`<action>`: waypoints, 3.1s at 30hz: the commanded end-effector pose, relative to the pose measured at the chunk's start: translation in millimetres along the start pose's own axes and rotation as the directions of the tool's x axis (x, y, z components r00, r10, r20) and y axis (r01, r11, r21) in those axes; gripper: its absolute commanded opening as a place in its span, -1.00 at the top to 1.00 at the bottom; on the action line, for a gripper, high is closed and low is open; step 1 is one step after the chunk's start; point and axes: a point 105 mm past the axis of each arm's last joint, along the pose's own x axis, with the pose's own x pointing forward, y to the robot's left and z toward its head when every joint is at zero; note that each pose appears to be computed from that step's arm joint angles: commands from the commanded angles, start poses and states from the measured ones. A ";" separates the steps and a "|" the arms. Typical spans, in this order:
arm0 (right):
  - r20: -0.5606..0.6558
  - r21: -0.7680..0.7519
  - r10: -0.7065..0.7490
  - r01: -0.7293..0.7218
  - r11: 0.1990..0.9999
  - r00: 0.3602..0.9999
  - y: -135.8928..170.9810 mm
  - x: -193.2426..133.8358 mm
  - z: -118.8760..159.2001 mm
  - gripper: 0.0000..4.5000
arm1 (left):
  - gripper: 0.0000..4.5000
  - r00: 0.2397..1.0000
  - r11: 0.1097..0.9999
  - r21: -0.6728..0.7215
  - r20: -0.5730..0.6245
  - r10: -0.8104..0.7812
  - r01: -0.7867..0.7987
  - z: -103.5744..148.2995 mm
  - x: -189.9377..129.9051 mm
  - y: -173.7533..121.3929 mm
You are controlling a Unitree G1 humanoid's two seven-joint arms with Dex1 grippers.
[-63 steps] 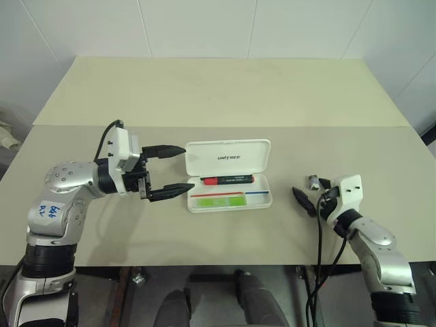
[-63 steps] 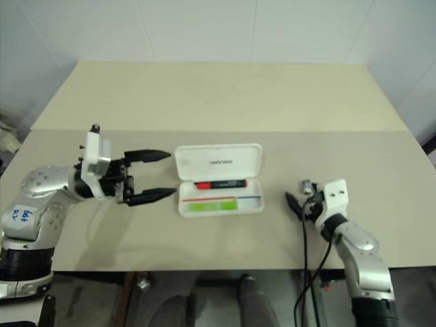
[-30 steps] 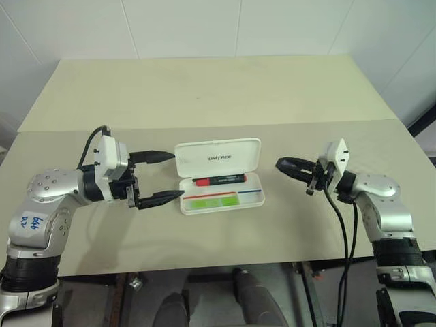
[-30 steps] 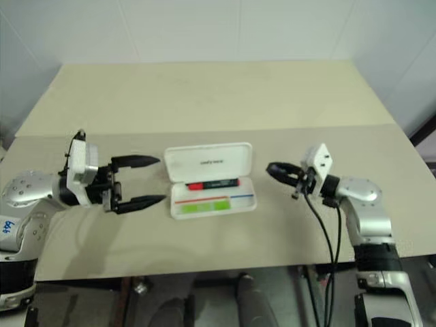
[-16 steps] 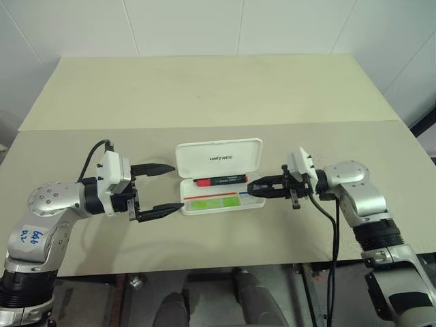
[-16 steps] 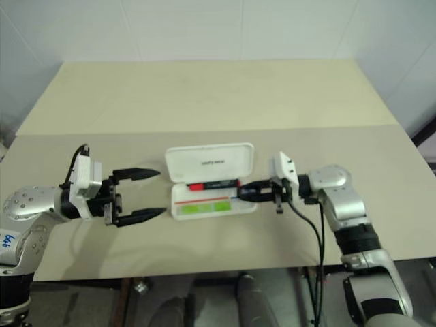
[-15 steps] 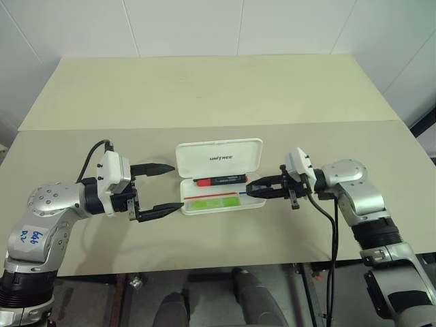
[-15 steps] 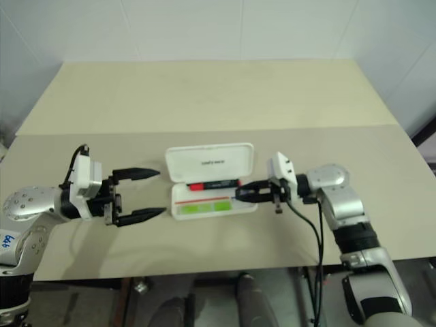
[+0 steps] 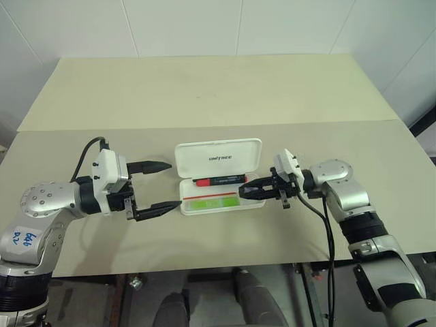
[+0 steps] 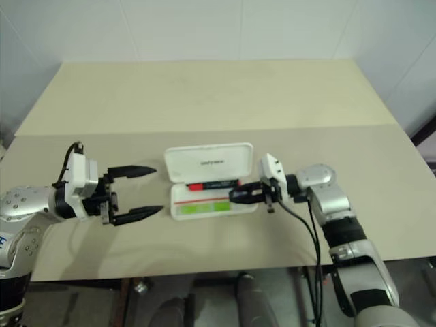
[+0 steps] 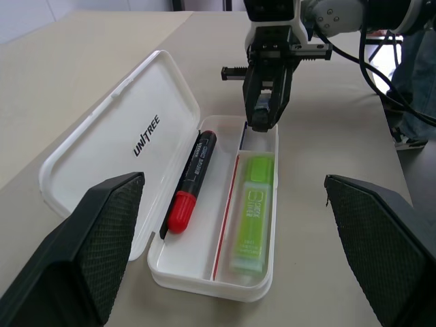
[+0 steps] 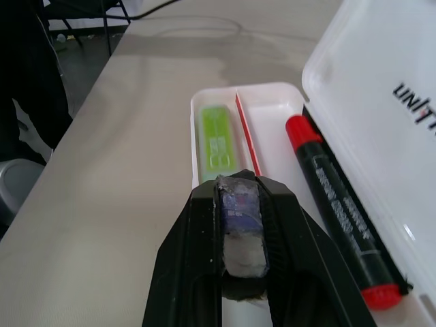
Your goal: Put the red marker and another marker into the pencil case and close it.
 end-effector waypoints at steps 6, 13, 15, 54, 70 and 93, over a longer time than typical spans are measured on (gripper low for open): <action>-0.029 -0.035 0.030 -0.031 0.999 0.999 -1.5 -3.0 -5.6 0.82 | -1.00 1.000 0.999 0.042 0.010 0.000 0.000 11.4 -3.2 -1.9; -0.050 -0.040 0.037 -0.039 0.998 0.998 -2.0 -6.1 -14.2 0.82 | -1.00 1.000 0.999 0.048 0.012 -0.001 0.000 12.2 -1.8 -0.4; -0.054 -0.043 0.035 -0.037 0.998 0.998 -2.9 -6.8 -16.4 0.66 | -1.00 1.000 0.999 0.049 0.014 0.000 0.000 12.3 -1.6 0.1; 0.091 -0.045 -0.286 0.290 0.956 0.954 -0.9 -81.1 53.2 -1.00 | -0.14 0.993 0.996 -0.080 0.099 0.058 -0.050 -7.2 -16.6 27.4; 0.049 -0.058 -0.321 0.323 0.945 0.946 -3.0 -80.6 40.9 -1.00 | 0.98 0.945 0.968 -0.122 0.217 0.243 -0.220 12.3 -12.8 52.7; 0.061 -0.081 -0.329 0.333 0.939 0.942 -2.1 -73.1 46.5 -1.00 | 0.98 0.953 0.940 -0.182 0.042 0.299 -0.287 -18.5 41.7 89.6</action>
